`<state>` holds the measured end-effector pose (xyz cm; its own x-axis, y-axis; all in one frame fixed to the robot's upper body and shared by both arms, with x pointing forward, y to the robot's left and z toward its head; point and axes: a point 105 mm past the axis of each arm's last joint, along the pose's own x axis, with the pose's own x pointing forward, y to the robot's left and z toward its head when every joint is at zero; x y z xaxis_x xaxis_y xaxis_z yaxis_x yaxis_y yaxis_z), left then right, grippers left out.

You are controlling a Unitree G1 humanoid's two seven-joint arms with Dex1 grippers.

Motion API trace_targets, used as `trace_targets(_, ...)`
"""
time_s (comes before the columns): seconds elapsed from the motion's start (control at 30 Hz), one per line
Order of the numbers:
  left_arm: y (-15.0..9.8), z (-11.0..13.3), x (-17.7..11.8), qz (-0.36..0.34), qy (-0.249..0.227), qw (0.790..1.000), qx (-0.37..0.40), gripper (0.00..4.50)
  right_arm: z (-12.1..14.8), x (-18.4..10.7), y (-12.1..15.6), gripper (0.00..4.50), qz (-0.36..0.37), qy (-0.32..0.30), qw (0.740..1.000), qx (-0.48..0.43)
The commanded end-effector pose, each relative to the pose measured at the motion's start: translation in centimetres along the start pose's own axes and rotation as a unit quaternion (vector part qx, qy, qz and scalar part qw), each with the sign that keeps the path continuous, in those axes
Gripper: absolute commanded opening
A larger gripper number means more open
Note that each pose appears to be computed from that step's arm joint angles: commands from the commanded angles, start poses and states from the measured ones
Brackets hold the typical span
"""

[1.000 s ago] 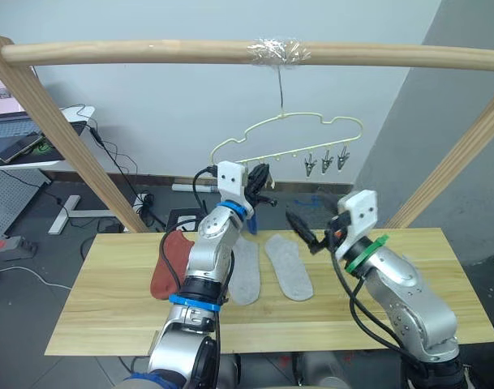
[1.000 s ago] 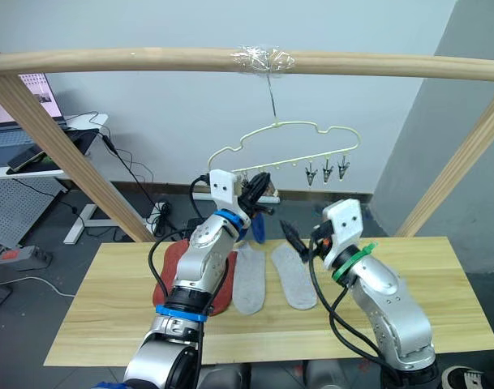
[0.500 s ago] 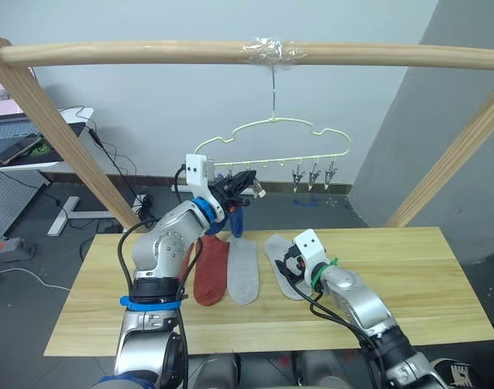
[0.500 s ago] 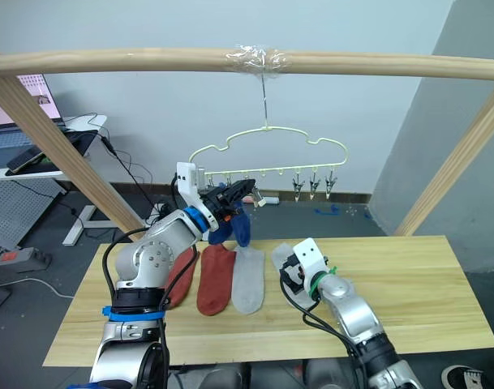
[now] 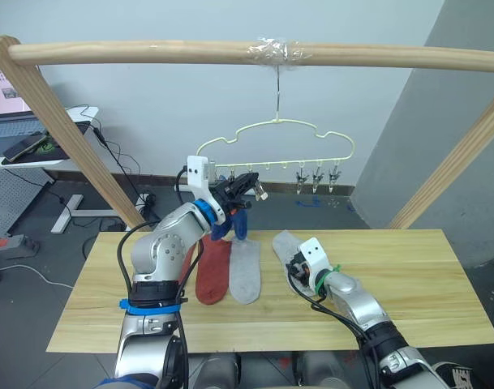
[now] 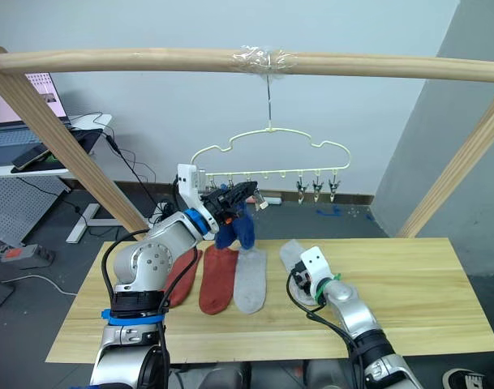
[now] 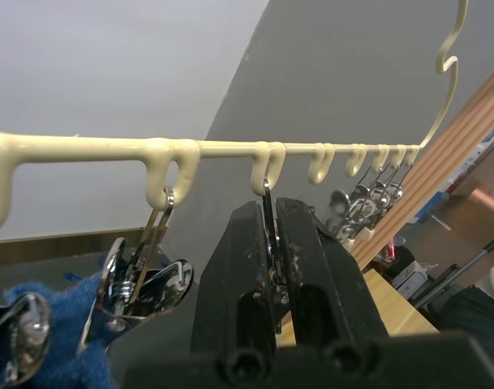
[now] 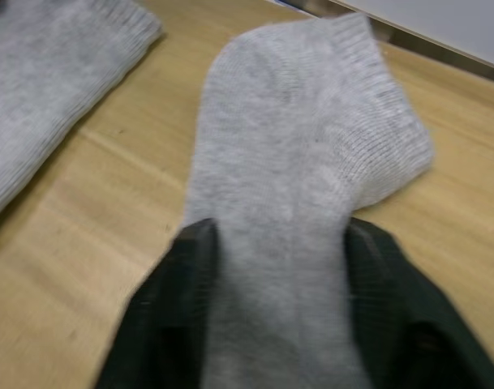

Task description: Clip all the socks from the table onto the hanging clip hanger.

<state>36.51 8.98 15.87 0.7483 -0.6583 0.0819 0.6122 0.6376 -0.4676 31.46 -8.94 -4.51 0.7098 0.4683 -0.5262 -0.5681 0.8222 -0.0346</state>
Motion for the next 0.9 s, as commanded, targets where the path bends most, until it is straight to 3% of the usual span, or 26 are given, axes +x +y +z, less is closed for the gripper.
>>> trace_targets(0.03, -0.3, 1.0, -0.1, -0.006, -0.021, 1.0, 0.012, 0.0, -0.2, -0.7, 0.1, 0.66, 0.014, -0.004, 1.0, -0.006)
trace_targets(0.1, -0.3, 0.9, 0.1, -0.007, -0.02, 1.0, 0.008, 0.0, 0.5, -1.4, 0.2, 0.02, 0.022, -0.026, 0.999, -0.001)
trace_targets(0.27, -0.2, 0.8, 0.0, -0.01, -0.019, 1.0, -0.003, 0.0, 4.5, -3.8, 0.8, 0.02, 0.054, -0.115, 0.992, -0.001)
trace_targets(0.47, 0.2, 0.8, -0.2, -0.012, -0.02, 1.0, -0.021, 0.0, 8.9, -8.4, 3.2, 0.02, 0.152, -0.213, 0.963, 0.064)
trace_targets(0.63, -0.1, 1.0, -0.2, -0.022, -0.025, 0.999, -0.036, 0.0, 10.1, -10.1, 4.9, 0.02, 0.208, -0.233, 0.944, 0.108)
trace_targets(0.9, -1.4, 0.9, -0.1, -0.049, -0.018, 0.997, -0.049, 0.0, 10.9, -10.3, 6.0, 0.02, 0.243, -0.244, 0.925, 0.163)
